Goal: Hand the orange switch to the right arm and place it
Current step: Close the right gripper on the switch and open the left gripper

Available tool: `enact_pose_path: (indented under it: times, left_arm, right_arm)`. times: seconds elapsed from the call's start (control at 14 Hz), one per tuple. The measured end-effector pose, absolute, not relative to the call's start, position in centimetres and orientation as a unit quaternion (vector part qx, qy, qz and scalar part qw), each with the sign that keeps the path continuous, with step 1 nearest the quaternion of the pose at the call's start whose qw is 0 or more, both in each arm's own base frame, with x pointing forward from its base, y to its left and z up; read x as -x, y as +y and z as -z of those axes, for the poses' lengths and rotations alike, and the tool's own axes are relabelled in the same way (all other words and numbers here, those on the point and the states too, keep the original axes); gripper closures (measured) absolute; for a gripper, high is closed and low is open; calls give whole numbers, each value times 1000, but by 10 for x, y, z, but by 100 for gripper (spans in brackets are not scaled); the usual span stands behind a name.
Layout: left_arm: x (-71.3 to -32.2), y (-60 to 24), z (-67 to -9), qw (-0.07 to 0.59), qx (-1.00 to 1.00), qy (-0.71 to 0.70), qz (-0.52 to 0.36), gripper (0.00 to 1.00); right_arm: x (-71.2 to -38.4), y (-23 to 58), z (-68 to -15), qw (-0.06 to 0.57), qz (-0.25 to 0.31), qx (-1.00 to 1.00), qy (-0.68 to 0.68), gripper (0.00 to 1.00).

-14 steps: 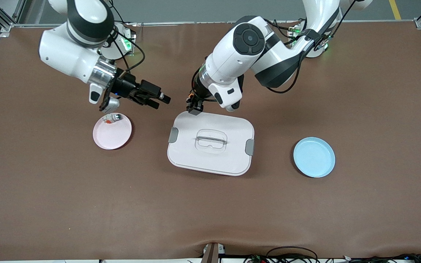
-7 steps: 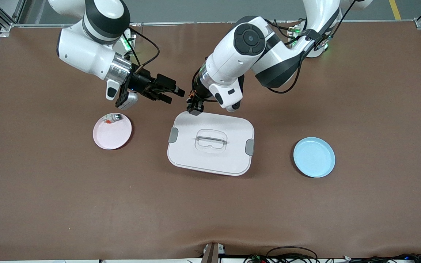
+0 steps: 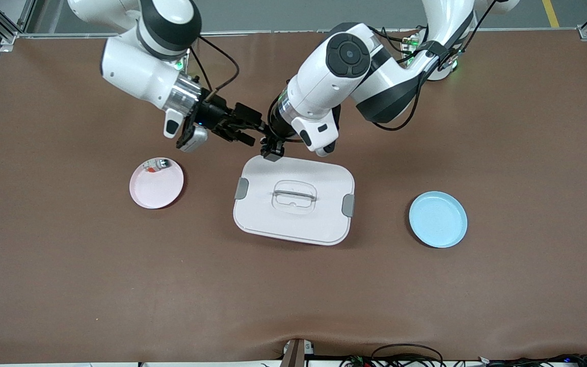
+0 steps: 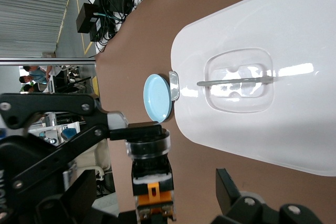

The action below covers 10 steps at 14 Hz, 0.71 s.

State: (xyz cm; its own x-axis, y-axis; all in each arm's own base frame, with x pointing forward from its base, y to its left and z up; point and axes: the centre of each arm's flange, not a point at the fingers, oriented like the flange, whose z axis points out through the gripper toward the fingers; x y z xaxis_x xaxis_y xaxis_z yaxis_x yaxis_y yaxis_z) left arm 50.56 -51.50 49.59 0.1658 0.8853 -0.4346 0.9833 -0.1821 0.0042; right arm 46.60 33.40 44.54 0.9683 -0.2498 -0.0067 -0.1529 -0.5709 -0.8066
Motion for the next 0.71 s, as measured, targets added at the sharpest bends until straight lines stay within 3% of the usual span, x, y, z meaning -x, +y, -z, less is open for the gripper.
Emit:
enact_pose_path:
  times: [0.36, 0.71]
  left_arm:
    - [-507, -514, -495, 144, -749, 624, 170, 27]
    - [-508, -513, -497, 144, -748, 625, 169, 27]
  right_arm:
    - [-472, 341, -438, 446, 54, 886, 113, 5]
    - [-476, 342, -446, 452, 59, 883, 113, 60]
